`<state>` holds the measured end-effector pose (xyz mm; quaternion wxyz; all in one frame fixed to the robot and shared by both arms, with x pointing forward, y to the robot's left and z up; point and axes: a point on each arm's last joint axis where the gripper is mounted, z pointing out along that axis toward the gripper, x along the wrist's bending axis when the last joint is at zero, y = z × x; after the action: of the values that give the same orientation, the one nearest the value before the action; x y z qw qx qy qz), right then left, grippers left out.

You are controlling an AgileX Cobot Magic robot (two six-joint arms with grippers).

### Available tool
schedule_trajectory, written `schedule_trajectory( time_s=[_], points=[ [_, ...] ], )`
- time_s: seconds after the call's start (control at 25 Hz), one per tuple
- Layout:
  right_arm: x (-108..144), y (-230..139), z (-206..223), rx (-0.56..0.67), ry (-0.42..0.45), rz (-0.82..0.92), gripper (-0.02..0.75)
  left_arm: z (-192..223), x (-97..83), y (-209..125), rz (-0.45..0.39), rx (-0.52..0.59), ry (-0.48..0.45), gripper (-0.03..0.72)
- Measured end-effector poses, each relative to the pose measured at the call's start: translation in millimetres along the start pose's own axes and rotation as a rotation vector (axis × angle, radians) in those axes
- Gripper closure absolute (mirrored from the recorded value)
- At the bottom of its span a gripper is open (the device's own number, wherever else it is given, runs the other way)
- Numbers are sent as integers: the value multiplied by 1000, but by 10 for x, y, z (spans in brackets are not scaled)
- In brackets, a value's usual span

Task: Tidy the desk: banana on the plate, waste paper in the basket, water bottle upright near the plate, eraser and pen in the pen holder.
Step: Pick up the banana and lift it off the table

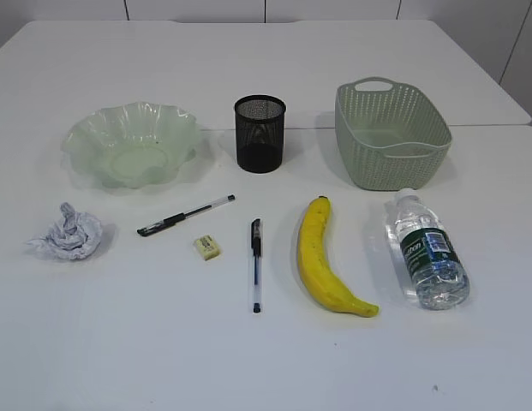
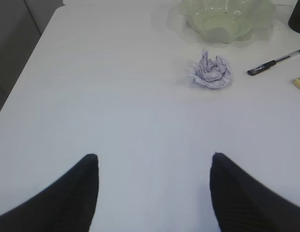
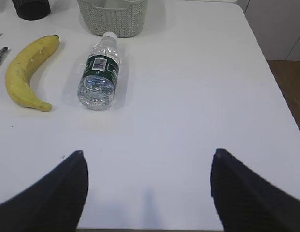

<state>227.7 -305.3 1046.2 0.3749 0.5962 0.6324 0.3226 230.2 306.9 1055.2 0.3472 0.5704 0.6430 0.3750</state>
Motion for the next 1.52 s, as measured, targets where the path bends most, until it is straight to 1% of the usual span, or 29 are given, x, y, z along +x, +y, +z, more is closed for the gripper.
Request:
schedule_trajectory(
  time_s=[0.76,1.2,1.32,1.4,1.52],
  points=[
    [3,0,0,0,3,2,152,0,-3,0,-2,0,-4,188],
    [11,0,0,0,12,10,151,0,-17,-2,-10,2,-19,210],
    [8,34,-25,-28,12,38,151,0,-19,-2,-10,2,-20,210],
    [5,67,-41,-59,12,71,151,-17,-21,37,-11,-34,-24,215],
    [4,114,-55,-106,15,93,151,-89,-34,179,-19,-159,-43,230]
  ],
)
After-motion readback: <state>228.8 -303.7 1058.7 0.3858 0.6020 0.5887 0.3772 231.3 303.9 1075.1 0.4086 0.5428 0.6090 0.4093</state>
